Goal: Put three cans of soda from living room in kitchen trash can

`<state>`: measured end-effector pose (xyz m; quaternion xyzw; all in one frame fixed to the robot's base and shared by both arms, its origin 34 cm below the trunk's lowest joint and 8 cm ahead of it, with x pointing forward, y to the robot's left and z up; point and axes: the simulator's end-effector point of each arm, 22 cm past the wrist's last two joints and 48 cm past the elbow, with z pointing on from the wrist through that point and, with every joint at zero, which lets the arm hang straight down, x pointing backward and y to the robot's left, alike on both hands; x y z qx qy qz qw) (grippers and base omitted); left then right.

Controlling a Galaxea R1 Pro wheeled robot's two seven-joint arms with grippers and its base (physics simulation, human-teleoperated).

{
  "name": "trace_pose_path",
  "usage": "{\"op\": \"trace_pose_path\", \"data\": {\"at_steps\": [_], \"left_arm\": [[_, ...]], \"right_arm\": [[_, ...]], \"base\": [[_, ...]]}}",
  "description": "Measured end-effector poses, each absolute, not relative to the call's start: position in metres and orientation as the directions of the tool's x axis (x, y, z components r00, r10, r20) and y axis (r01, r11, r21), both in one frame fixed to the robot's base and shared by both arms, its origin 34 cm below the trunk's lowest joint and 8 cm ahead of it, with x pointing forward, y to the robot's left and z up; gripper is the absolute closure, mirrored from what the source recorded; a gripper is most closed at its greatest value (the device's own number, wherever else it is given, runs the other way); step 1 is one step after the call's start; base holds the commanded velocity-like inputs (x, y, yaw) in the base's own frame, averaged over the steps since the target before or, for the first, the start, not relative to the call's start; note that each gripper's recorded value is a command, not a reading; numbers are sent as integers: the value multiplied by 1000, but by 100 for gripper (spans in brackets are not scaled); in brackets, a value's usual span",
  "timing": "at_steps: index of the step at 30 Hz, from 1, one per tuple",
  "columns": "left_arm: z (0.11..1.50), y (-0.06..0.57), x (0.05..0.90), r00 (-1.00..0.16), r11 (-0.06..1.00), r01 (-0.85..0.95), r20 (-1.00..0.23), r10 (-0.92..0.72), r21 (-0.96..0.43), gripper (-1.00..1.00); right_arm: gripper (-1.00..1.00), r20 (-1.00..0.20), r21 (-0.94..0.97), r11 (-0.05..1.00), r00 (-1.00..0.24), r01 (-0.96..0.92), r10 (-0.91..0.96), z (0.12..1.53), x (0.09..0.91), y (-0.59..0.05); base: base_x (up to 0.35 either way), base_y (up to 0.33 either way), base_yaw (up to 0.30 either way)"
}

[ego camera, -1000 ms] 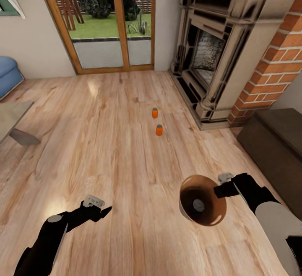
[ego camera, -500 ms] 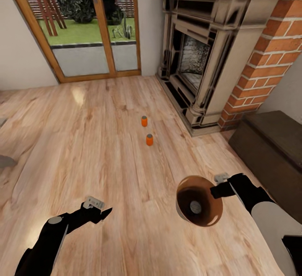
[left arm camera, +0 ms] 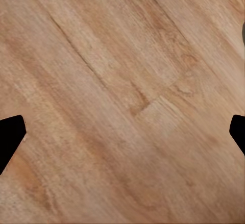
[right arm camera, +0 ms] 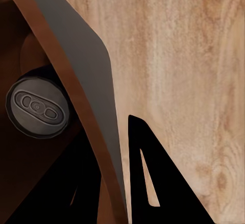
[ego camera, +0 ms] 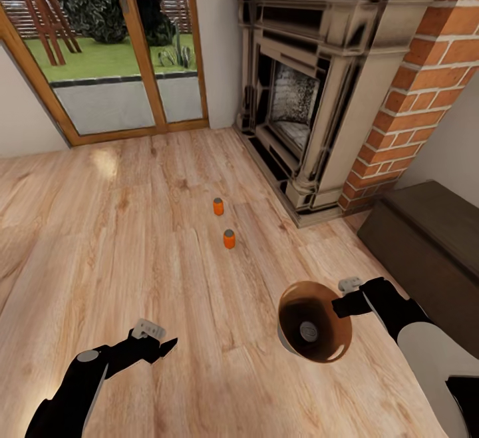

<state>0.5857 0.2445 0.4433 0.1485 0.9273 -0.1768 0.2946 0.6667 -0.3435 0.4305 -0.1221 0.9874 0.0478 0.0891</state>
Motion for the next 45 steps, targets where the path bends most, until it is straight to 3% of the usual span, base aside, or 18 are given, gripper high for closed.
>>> {"op": "trace_pose_path", "data": {"at_steps": [45], "left_arm": [[460, 242, 593, -763, 890, 391, -623, 170, -236, -100]], "right_arm": [[100, -221, 115, 963, -951, -244, -215, 447, 674, -317]], "base": [[286, 211, -159]]}}
